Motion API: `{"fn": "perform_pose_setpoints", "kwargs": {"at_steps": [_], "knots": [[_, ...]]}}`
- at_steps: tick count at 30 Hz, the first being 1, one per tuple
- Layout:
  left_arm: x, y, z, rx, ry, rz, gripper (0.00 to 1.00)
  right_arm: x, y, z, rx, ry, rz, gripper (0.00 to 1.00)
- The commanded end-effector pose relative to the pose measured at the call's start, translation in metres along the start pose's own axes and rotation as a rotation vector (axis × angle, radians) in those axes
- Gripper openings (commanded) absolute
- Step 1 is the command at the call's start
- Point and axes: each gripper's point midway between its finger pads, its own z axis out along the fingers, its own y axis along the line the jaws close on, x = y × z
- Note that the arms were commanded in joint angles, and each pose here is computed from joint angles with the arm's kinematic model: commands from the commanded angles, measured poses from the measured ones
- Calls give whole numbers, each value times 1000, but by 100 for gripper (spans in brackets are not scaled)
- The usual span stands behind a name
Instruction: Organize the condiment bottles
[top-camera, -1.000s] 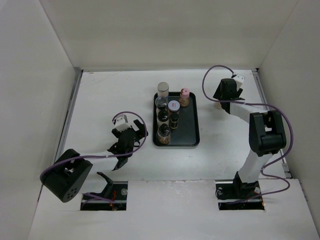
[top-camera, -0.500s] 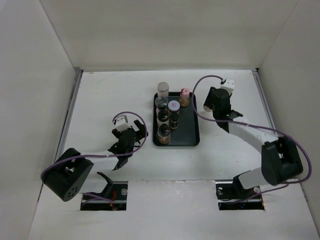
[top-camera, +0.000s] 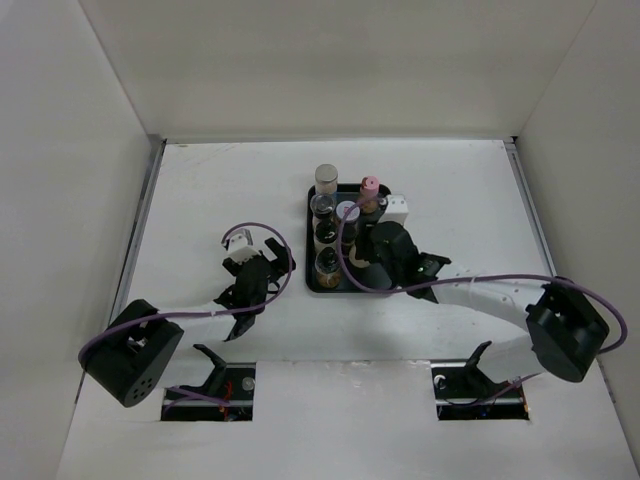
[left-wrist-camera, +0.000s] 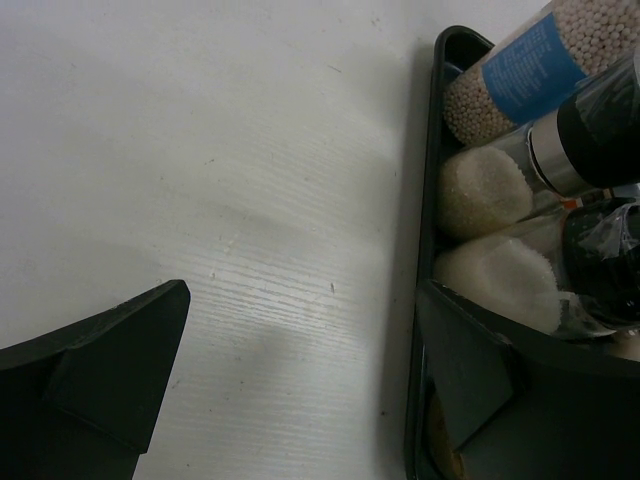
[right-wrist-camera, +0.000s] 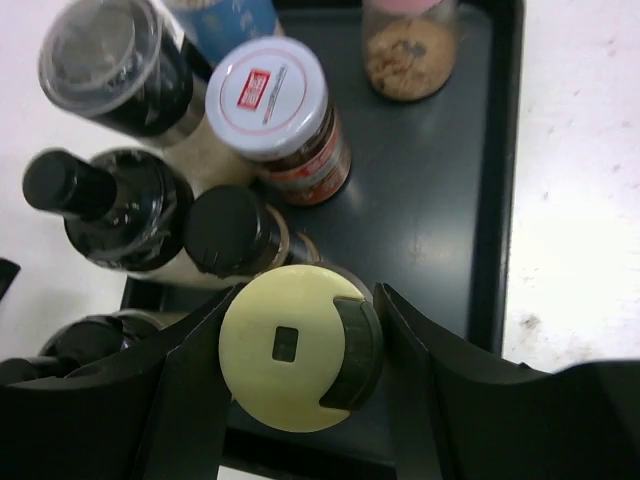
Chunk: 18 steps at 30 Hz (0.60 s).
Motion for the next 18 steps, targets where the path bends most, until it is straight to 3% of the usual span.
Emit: {"fn": "perform_pose_setpoints", "kwargs": {"at_steps": [1, 7, 10, 14, 18], "knots": [[-10, -5, 2, 5, -33, -46, 100, 0, 14, 2, -9, -18, 42, 45], [-10, -8, 1, 17, -29, -52, 100, 26, 21, 3, 5, 32, -6, 45], [-8, -9, 1, 19, -13, -46, 100, 38, 21, 5, 1, 65, -17, 50], [-5, -5, 4, -13, 1, -32, 100, 33, 24, -4, -2, 53, -21, 86], [-7, -3, 4, -23, -8, -39, 100, 10, 20, -26, -35, 0, 12, 98]]}}
